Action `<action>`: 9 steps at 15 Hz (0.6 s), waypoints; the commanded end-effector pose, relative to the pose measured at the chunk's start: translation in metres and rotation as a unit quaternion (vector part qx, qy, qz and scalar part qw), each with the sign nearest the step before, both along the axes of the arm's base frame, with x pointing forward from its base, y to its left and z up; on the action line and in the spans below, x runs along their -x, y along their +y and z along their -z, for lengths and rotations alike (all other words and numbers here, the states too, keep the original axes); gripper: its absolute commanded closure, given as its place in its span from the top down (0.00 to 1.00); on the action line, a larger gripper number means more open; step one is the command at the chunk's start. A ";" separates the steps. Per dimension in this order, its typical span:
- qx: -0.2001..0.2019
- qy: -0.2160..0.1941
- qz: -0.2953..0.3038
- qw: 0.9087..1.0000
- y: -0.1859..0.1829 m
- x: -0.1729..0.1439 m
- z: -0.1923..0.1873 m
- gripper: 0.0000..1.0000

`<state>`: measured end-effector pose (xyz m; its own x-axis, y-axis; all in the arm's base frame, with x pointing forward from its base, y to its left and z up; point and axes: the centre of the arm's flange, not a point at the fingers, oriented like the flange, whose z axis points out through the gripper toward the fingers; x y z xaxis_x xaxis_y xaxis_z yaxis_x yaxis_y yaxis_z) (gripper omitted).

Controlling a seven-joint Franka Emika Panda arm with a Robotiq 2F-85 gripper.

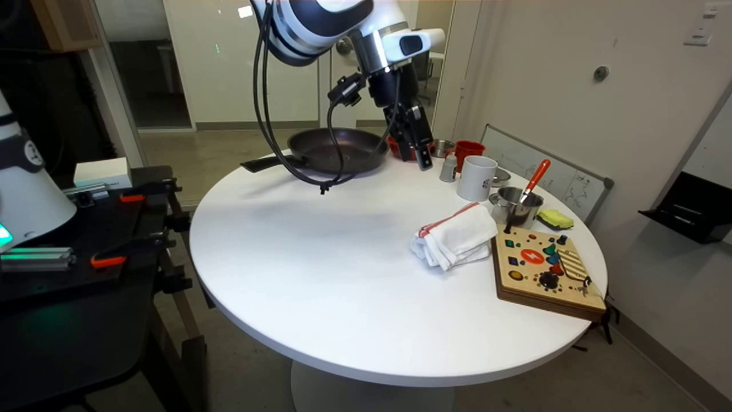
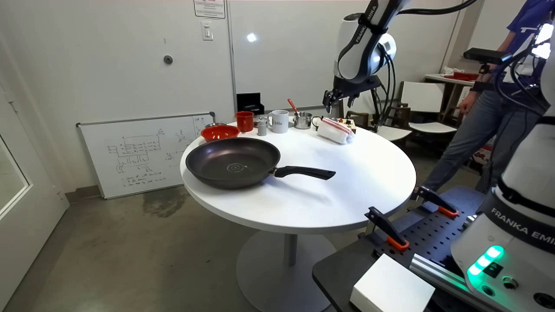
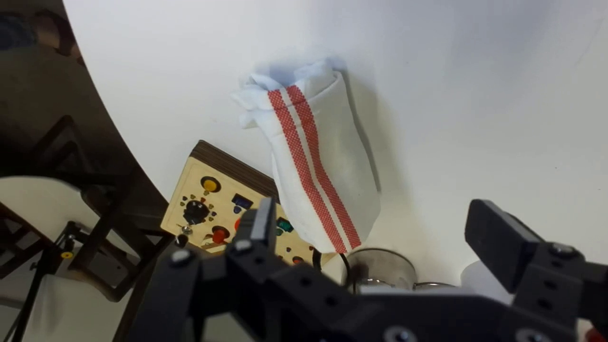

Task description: Straighten the white towel

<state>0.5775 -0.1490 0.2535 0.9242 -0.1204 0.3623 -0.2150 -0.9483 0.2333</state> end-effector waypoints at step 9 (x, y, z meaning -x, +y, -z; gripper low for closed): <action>-0.037 0.021 0.007 0.999 -0.070 -0.050 0.072 1.00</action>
